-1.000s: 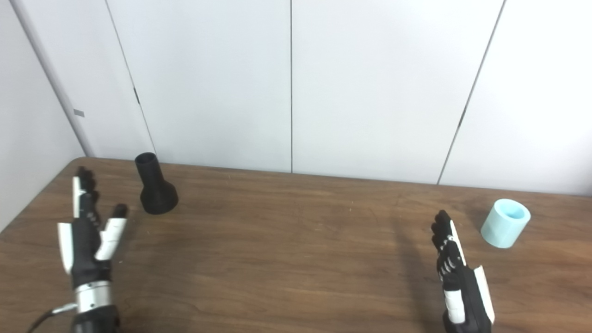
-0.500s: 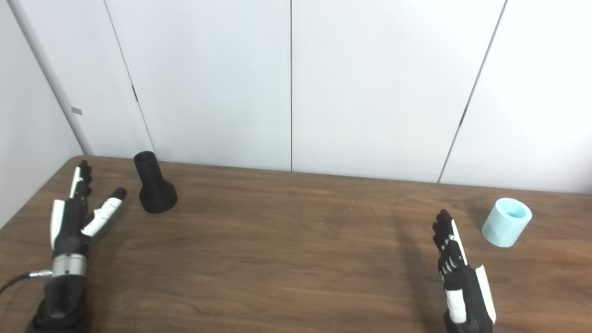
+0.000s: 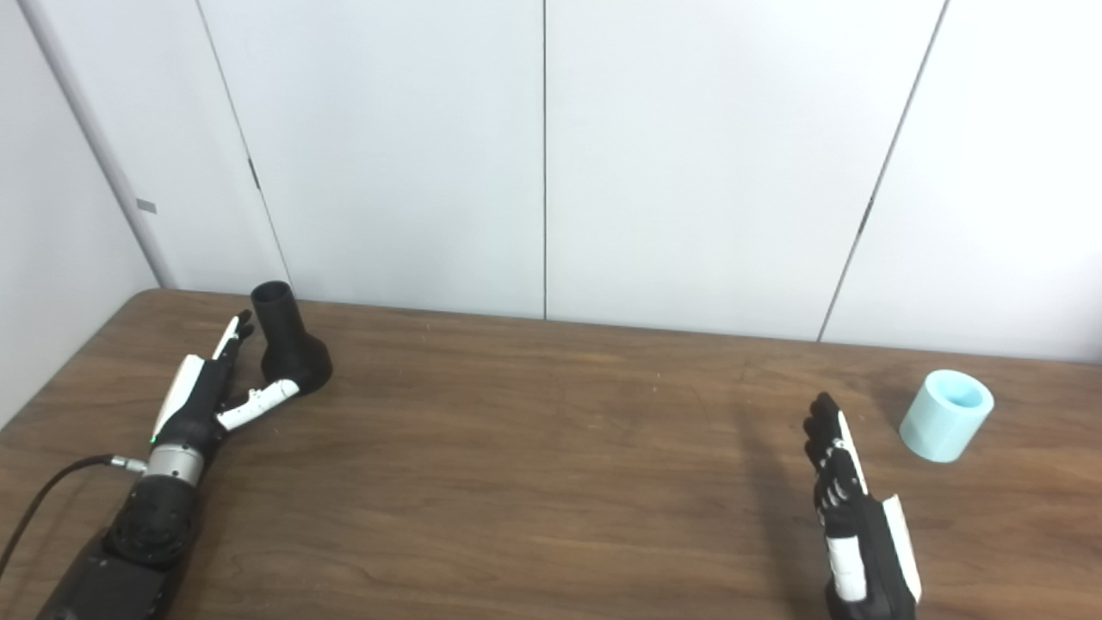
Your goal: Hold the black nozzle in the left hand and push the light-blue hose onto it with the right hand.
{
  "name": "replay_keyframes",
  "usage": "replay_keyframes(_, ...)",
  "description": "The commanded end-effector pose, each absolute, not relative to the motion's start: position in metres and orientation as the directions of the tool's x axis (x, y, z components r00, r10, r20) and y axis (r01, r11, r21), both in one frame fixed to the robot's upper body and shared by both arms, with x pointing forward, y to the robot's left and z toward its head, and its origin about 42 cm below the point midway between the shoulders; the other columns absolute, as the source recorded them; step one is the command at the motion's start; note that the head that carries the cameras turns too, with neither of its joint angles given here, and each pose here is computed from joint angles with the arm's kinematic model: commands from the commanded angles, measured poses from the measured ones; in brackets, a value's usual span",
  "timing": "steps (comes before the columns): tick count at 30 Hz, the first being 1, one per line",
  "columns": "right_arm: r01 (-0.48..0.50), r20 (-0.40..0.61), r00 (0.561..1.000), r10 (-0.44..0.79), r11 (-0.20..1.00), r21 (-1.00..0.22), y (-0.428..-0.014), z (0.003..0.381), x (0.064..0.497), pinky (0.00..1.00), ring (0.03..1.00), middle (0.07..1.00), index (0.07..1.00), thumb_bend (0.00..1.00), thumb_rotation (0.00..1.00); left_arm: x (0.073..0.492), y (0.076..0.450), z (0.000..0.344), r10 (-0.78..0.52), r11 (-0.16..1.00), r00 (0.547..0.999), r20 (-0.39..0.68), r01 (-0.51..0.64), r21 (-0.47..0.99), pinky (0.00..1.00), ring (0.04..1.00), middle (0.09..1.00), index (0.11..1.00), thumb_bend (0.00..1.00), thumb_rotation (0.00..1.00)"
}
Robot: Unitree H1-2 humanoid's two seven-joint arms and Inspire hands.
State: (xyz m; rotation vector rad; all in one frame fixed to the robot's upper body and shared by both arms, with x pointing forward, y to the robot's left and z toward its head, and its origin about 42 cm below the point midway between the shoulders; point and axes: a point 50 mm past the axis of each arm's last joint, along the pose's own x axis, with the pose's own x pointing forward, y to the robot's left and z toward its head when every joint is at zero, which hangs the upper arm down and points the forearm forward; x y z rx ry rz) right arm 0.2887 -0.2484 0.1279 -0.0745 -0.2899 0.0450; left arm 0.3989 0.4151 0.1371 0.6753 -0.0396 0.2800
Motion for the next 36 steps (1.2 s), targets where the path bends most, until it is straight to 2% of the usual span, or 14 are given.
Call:
replay_keyframes(1,-0.037,0.186,0.982,0.043,0.999,-0.035,-0.235,0.099,0.27,1.0,1.0,1.0,1.0,0.7,1.0,0.415,0.424,0.161,0.25,0.731,0.953,0.17,-0.301,0.612,1.0,1.0,0.966,0.974,0.98,0.65)
replay_keyframes(11,-0.036,0.187,0.981,0.044,0.998,-0.045,-0.234,0.101,0.27,1.0,1.0,1.0,1.0,0.7,1.0,0.431,0.427,0.164,0.264,0.68,0.951,0.161,-0.301,0.668,1.0,0.973,0.913,0.917,0.97,0.64)
replay_keyframes(27,-0.031,0.179,0.983,0.04,0.998,-0.052,-0.235,0.103,0.269,1.0,1.0,1.0,1.0,0.69,1.0,0.444,0.425,0.17,0.252,0.654,0.959,0.133,-0.27,0.707,1.0,0.969,0.897,0.917,0.94,0.62)
replay_keyframes(33,-0.029,0.175,0.984,0.038,0.998,-0.052,-0.234,0.104,0.268,1.0,1.0,1.0,1.0,0.69,1.0,0.448,0.425,0.167,0.239,0.652,0.963,0.122,-0.252,0.715,1.0,0.94,0.893,0.918,0.93,0.62)
replay_keyframes(36,-0.028,0.174,0.984,0.036,0.998,-0.052,-0.234,0.104,0.268,1.0,1.0,1.0,1.0,0.69,1.0,0.453,0.422,0.168,0.245,0.635,0.964,0.107,-0.243,0.734,1.0,0.925,0.875,0.899,0.89,0.56)
